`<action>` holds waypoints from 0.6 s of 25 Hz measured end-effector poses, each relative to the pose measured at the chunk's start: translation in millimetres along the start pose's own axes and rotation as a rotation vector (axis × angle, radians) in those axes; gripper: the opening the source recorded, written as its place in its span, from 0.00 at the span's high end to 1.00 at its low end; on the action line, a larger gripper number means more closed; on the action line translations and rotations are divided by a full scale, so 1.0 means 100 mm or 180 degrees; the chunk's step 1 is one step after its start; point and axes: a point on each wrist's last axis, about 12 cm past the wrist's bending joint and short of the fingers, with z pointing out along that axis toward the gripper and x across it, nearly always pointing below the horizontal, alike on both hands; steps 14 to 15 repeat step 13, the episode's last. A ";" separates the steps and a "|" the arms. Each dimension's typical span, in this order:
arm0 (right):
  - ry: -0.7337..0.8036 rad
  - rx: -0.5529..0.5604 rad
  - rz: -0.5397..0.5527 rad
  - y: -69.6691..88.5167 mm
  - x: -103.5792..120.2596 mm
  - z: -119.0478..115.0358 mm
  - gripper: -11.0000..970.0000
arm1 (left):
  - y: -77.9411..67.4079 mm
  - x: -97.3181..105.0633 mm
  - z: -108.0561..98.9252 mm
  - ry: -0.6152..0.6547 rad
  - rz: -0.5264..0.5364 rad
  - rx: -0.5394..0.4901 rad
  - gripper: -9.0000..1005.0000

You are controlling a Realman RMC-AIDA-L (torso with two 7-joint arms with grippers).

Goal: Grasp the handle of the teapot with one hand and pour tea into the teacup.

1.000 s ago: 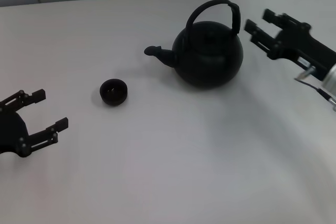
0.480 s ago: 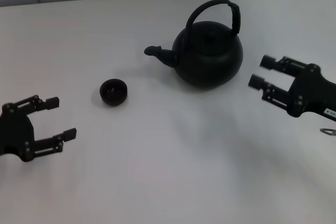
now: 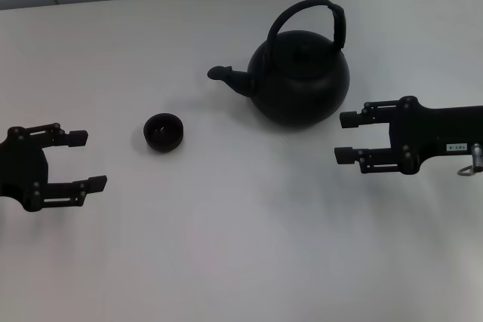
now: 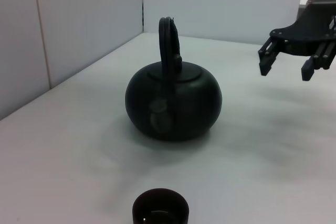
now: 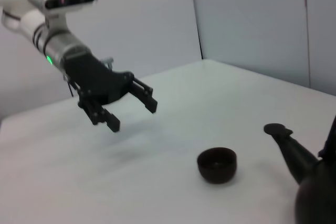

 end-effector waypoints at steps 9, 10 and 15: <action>0.0125 0.0112 -0.0121 -0.10 -0.08 0.04 0.25 | 0.02 -0.06 0.06 0.0021 -0.0022 0.0048 0.20; 0.0134 0.0124 -0.0129 -0.10 -0.08 0.04 0.24 | 0.03 -0.07 0.07 0.0020 -0.0022 0.0049 0.20; 0.0173 0.0115 -0.0149 -0.10 -0.08 0.06 0.19 | 0.03 -0.08 0.07 0.0022 -0.0025 0.0045 0.20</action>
